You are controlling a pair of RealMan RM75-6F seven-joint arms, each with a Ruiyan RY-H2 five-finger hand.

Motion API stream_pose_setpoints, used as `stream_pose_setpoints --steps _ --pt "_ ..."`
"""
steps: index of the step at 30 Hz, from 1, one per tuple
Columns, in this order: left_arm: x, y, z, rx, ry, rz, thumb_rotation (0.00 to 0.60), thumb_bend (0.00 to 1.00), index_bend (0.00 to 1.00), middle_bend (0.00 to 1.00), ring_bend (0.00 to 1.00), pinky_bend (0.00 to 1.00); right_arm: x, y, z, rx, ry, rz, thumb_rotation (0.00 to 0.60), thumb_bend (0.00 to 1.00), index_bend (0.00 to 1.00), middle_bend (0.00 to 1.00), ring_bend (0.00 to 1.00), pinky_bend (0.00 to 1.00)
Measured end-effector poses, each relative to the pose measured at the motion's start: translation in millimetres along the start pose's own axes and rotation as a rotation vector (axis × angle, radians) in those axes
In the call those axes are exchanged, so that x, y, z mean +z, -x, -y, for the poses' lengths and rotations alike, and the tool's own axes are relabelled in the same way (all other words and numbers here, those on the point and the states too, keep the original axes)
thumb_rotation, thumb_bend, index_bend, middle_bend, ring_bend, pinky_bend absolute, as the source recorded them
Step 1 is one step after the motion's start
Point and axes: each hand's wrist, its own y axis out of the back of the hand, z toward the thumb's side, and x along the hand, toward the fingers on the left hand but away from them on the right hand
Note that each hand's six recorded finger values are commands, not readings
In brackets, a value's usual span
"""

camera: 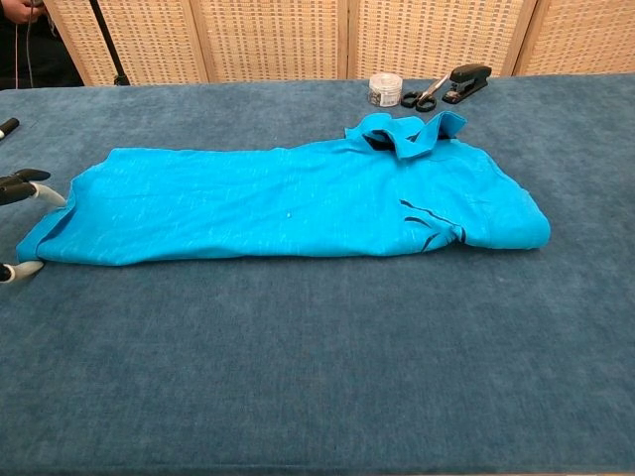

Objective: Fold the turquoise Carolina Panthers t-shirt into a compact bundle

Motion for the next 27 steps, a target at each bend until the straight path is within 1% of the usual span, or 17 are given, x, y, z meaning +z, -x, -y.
stream_pose_setpoints --steps 3,11,13,15,17,21,27 --pt "3 -3 -1 -0.002 -0.006 0.008 0.600 0.32 0.31 0.00 0.00 0.00 1 0 0 0.002 0.001 -0.002 0.600 0.00 0.00 0.00 0.00 0.00" --pt "7 -7 -2 -0.001 -0.010 0.015 0.600 0.35 0.36 0.00 0.00 0.00 1 -1 0 0.001 0.005 -0.004 0.600 0.00 0.00 0.00 0.00 0.00" --pt "7 -8 -2 0.001 -0.011 0.015 0.600 0.35 0.40 0.00 0.00 0.00 1 -1 0 0.002 0.005 -0.005 0.600 0.00 0.00 0.00 0.00 0.00" --pt "7 -9 -3 0.005 -0.014 0.017 0.600 0.35 0.48 0.00 0.00 0.00 1 -1 0 0.002 0.005 -0.005 0.600 0.00 0.00 0.00 0.00 0.00" --pt "7 -11 -3 0.011 -0.017 0.019 0.600 0.35 0.53 0.00 0.00 0.00 1 -1 0 0.002 0.006 -0.005 0.600 0.00 0.00 0.00 0.00 0.00" --pt "8 -14 -5 0.019 -0.025 0.022 0.600 0.36 0.60 0.00 0.00 0.00 2 -1 -1 -0.001 0.007 -0.008 0.600 0.00 0.00 0.00 0.00 0.00" --pt "10 -18 -6 0.023 -0.040 0.026 0.600 0.39 0.66 0.00 0.00 0.00 2 -1 -1 -0.003 0.008 -0.011 0.600 0.00 0.00 0.00 0.00 0.00"
